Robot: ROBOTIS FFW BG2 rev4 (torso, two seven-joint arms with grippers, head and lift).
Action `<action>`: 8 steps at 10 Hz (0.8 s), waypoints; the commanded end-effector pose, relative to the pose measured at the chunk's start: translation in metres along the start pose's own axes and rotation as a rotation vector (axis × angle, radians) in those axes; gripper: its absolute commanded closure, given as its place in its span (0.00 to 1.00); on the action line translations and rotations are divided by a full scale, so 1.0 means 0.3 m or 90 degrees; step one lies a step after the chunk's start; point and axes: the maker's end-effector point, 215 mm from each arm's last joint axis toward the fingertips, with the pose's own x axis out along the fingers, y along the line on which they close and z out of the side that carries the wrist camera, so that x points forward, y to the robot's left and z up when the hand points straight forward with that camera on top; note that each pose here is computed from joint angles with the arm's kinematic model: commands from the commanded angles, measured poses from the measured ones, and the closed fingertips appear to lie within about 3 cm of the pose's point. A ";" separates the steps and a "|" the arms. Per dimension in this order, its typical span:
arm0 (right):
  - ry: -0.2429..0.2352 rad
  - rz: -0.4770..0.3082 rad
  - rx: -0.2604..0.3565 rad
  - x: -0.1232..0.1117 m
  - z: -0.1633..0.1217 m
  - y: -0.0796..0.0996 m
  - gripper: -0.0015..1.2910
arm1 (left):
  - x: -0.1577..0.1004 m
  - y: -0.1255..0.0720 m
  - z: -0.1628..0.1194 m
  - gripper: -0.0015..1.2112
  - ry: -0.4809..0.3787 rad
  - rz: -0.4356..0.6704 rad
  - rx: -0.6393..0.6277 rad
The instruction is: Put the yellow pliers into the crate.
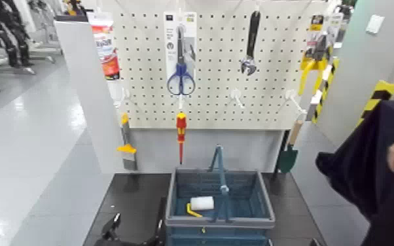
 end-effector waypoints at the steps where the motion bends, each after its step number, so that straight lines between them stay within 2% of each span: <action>1: -0.002 -0.002 -0.001 0.001 0.005 -0.007 0.12 | 0.000 0.000 0.000 0.18 0.000 -0.001 0.000; 5: -0.009 -0.006 -0.005 0.005 0.023 -0.020 0.12 | 0.000 -0.003 0.000 0.18 0.000 -0.004 0.000; 8: -0.016 -0.006 -0.023 0.028 0.070 -0.059 0.11 | 0.004 -0.004 -0.003 0.18 0.003 -0.003 -0.001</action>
